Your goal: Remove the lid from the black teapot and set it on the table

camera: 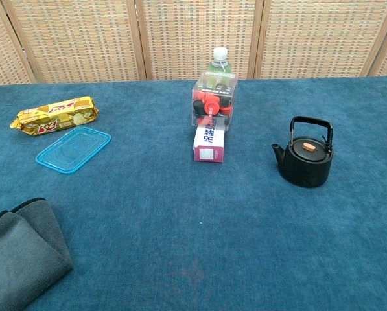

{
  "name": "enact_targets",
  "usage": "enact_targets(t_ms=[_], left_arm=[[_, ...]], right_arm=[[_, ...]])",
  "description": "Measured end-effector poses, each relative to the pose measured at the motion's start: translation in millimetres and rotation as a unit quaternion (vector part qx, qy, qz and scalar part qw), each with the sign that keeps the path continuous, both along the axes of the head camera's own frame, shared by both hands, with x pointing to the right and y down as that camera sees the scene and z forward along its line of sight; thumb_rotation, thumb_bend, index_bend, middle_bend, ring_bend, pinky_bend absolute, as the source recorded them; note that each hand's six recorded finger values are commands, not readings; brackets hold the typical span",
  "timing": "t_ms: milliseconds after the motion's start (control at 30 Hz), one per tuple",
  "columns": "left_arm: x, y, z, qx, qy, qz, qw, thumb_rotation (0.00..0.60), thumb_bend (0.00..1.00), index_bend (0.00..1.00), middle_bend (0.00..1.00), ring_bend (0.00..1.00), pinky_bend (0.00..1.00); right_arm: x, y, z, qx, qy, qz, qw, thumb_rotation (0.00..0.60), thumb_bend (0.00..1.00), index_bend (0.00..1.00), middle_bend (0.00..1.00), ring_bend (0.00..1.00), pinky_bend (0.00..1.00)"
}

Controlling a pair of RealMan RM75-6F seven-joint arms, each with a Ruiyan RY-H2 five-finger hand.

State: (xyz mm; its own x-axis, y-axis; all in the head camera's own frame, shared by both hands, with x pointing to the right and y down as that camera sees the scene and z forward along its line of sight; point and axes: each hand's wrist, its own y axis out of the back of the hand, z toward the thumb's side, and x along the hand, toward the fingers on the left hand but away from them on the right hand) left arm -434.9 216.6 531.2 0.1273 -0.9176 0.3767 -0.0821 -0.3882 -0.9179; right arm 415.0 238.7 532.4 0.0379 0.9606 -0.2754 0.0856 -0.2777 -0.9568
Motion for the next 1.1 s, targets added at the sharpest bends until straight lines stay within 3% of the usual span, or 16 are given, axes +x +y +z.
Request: enact_targets(t_ms=[267, 400, 500, 667, 800, 1100], left_arm=[[0, -2, 1, 0.003, 0.001, -0.001, 1.0, 0.6, 0.06, 0.0, 0.0, 0.0, 0.0], [0, -3, 3, 0.001, -0.001, 0.0, 1.0, 0.6, 0.06, 0.0, 0.0, 0.0, 0.0], [1, -3, 6, -0.001, -0.003, 0.001, 1.0, 0.6, 0.06, 0.0, 0.0, 0.0, 0.0], [3, -7, 10, -0.004, -0.004, 0.003, 1.0, 0.6, 0.06, 0.0, 0.0, 0.0, 0.0], [2, -9, 14, -0.005, -0.007, 0.001, 1.0, 0.6, 0.06, 0.0, 0.0, 0.0, 0.0], [-3, -14, 20, -0.008, -0.025, -0.01, 0.9996, 0.6, 0.06, 0.0, 0.0, 0.0, 0.0]], right_arm=[[-2, -2, 6, -0.011, 0.0, -0.004, 0.9999, 0.6, 0.0, 0.0, 0.0, 0.0, 0.0], [-9, -12, 8, -0.013, -0.013, -0.014, 0.9997, 0.6, 0.0, 0.0, 0.0, 0.0, 0.0], [-19, -27, 11, -0.012, -0.039, -0.028, 0.9988, 0.6, 0.0, 0.07, 0.0, 0.0, 0.0], [-39, -56, 17, -0.015, -0.105, -0.046, 0.9933, 0.6, 0.16, 0.27, 0.0, 0.0, 0.0], [-58, -83, 30, -0.042, -0.14, -0.053, 0.9878, 0.6, 0.28, 0.38, 0.0, 0.0, 0.0], [-105, -132, 67, -0.098, -0.13, -0.044, 0.9856, 0.6, 0.4, 0.43, 0.0, 0.0, 0.0]])
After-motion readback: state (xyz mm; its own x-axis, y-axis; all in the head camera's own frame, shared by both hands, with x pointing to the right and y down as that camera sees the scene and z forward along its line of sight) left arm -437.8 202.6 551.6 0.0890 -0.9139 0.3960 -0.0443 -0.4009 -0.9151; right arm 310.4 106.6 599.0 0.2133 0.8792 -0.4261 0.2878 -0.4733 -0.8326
